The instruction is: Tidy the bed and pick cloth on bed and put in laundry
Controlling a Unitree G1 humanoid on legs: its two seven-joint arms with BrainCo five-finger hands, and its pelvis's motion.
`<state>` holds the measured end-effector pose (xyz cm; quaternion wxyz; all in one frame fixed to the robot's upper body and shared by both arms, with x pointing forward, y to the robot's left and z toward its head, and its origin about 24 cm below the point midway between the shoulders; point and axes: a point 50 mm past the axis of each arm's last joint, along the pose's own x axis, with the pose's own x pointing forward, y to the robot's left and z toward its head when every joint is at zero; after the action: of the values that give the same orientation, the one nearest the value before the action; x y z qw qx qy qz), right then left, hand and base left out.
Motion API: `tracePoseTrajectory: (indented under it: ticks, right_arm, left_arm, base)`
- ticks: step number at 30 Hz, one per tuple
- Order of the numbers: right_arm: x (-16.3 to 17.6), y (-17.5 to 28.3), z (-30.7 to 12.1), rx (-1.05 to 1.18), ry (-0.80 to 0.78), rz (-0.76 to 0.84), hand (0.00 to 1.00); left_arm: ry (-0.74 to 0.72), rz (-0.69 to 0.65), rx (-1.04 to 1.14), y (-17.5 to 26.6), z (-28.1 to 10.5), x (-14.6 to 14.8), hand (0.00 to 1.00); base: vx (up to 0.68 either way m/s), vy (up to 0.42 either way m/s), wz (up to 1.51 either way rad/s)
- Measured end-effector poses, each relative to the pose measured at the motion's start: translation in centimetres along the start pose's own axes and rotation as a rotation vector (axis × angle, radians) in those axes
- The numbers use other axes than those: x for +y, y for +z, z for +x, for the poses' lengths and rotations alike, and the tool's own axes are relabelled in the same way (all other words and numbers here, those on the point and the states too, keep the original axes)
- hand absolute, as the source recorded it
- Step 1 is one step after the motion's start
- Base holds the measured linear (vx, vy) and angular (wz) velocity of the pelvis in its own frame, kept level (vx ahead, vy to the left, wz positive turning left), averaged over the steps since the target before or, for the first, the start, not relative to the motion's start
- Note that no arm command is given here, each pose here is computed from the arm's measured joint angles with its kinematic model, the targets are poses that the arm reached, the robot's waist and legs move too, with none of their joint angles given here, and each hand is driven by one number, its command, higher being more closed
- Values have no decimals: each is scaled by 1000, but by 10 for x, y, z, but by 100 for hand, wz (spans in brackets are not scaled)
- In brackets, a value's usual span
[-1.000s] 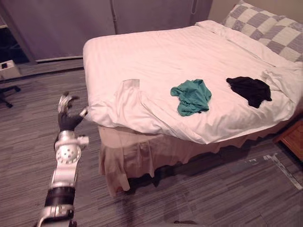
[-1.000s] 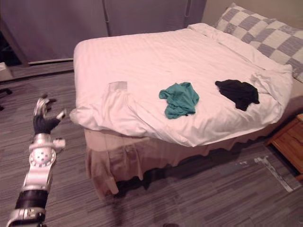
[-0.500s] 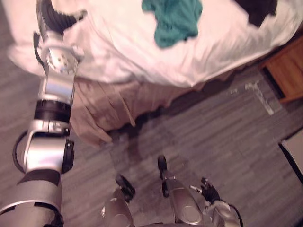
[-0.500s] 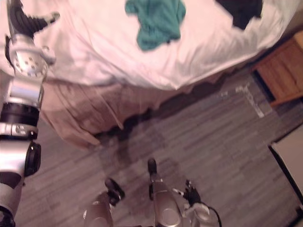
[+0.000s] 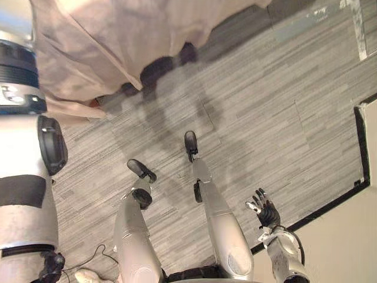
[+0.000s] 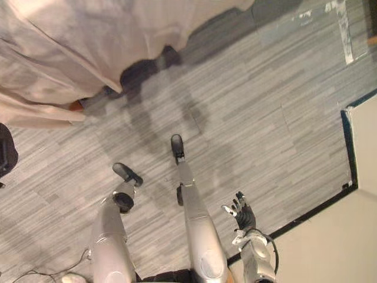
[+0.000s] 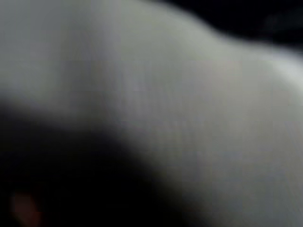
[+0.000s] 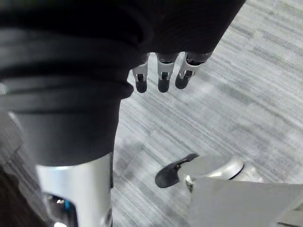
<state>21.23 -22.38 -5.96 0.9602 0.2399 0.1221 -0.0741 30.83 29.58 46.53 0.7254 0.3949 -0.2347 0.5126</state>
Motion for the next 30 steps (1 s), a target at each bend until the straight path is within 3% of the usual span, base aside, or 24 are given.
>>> tracePoseTrajectory:
  ticks: [5,10,15,19,20,23,24,25,26,27,30]
  right_arm:
    - [-11,7,-1,-1,-15,-6,0]
    - [-21,6,-3,28,-70,-28,0]
    - [-33,-3,-12,113,-162,-115,0]
    - [-57,-38,-45,282,-332,-136,0]
    - [-62,-49,-59,329,-397,-142,0]
    - [-67,-63,-78,374,-496,-105,0]
    - [-70,-68,-85,386,-536,-96,0]
    - [-72,-70,-90,398,-575,-120,0]
    - [-73,-70,-92,400,-588,-135,0]
    - [-73,-64,-92,380,-611,-187,0]
    - [-70,-32,-81,230,-621,-228,0]
  left_arm:
    - [-132,38,15,-12,1,-6,100]
    - [-422,-202,34,-38,-19,-48,100]
    - [-620,-239,55,-99,-67,-85,100]
    - [-801,-320,167,-161,-148,-115,100]
    - [-877,-334,227,-182,-188,-122,100]
    - [-993,-367,340,-213,-258,-123,100]
    - [-1047,-400,416,-224,-298,-120,100]
    - [-1094,-443,499,-231,-337,-116,0]
    - [-1109,-461,538,-233,-352,-114,0]
    - [-1131,-496,664,-239,-393,-106,0]
    - [-1109,-533,816,-241,-437,-100,0]
  base:
    - [21,-61,-4]
    - [82,13,-1]
    - [63,39,0]
    - [62,-24,24]
    - [61,-20,33]
    - [77,-27,32]
    - [89,-24,28]
    - [90,-24,28]
    - [76,-17,30]
    - [53,-16,23]
    - [77,-16,27]
